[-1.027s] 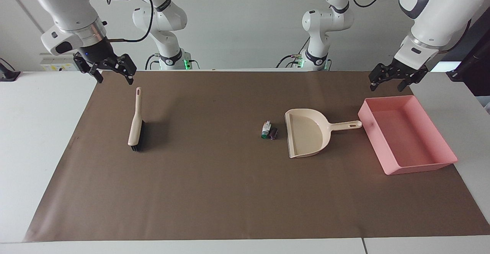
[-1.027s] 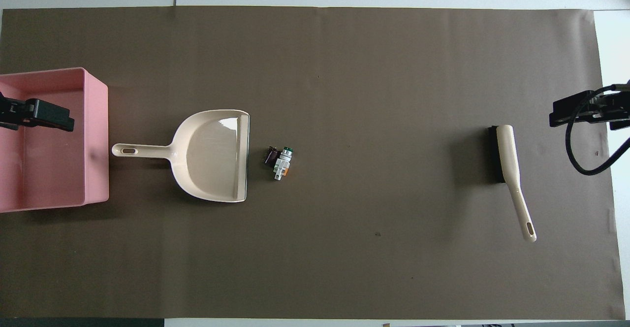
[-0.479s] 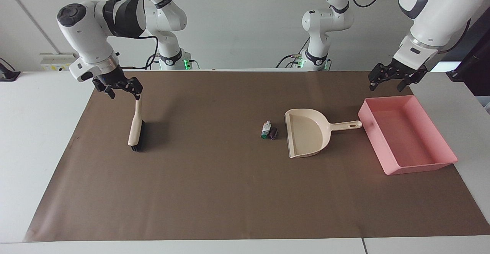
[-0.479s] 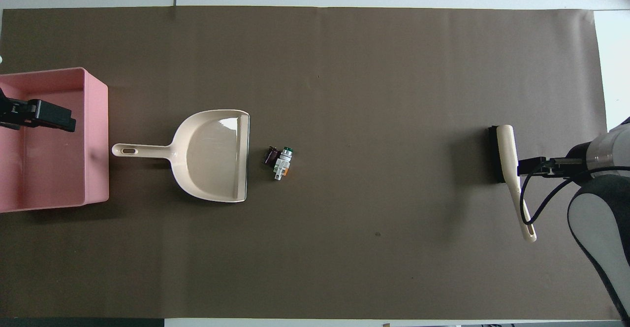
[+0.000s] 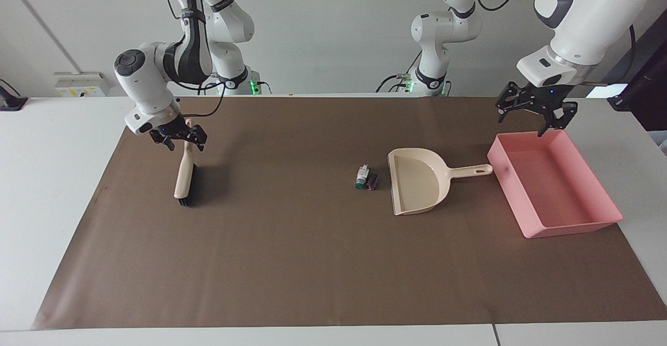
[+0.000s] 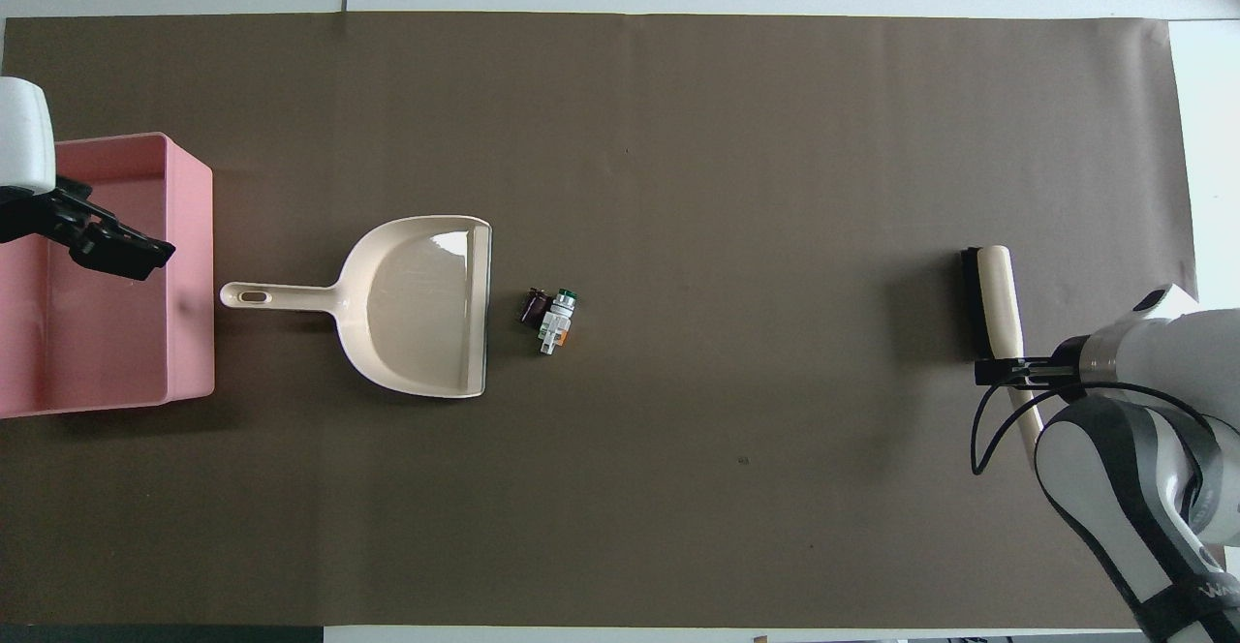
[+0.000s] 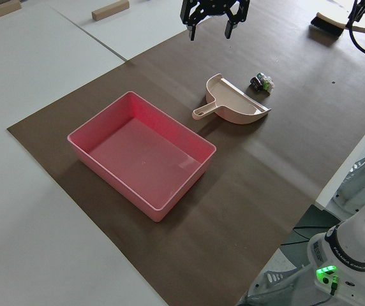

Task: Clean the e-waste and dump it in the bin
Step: 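Grasp the brush handle with the right gripper while the left gripper reaches the dustpan, then grip the dustpan with the left gripper while the right gripper carries the brush over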

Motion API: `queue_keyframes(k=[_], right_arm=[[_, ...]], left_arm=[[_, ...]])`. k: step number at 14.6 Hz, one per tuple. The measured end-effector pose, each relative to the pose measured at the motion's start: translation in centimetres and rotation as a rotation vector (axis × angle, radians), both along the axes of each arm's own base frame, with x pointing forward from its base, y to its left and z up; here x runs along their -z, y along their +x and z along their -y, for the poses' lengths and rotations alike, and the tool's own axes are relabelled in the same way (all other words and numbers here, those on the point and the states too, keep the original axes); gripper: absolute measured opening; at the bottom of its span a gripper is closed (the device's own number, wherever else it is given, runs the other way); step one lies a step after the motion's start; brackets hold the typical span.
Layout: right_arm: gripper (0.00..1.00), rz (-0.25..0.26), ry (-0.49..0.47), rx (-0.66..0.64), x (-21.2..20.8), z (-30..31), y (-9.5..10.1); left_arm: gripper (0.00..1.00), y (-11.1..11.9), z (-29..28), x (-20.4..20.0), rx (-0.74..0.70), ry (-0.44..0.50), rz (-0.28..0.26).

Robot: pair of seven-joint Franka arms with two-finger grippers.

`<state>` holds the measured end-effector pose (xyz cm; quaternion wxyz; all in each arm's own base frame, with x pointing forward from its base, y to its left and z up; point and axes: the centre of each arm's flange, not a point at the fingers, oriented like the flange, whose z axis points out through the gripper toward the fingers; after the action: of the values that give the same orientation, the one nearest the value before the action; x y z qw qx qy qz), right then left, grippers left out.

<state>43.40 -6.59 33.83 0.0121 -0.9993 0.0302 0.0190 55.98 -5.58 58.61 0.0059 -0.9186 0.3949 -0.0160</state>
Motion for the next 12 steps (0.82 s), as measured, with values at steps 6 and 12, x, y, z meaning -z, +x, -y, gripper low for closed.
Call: queue_keyframes(k=[6, 12], right_arm=[[0.88, -0.006, 0.003, -0.015, 0.3, 0.5, -0.3], [0.34, -0.02, 0.006, -0.02, 0.3, 0.2, -0.3]], left_arm=[[0.97, 0.5, 2.1, 7.3, 0.547, 0.123, -0.032], [0.95, -1.2, 6.5, 15.5, 0.748, 0.281, -0.079]])
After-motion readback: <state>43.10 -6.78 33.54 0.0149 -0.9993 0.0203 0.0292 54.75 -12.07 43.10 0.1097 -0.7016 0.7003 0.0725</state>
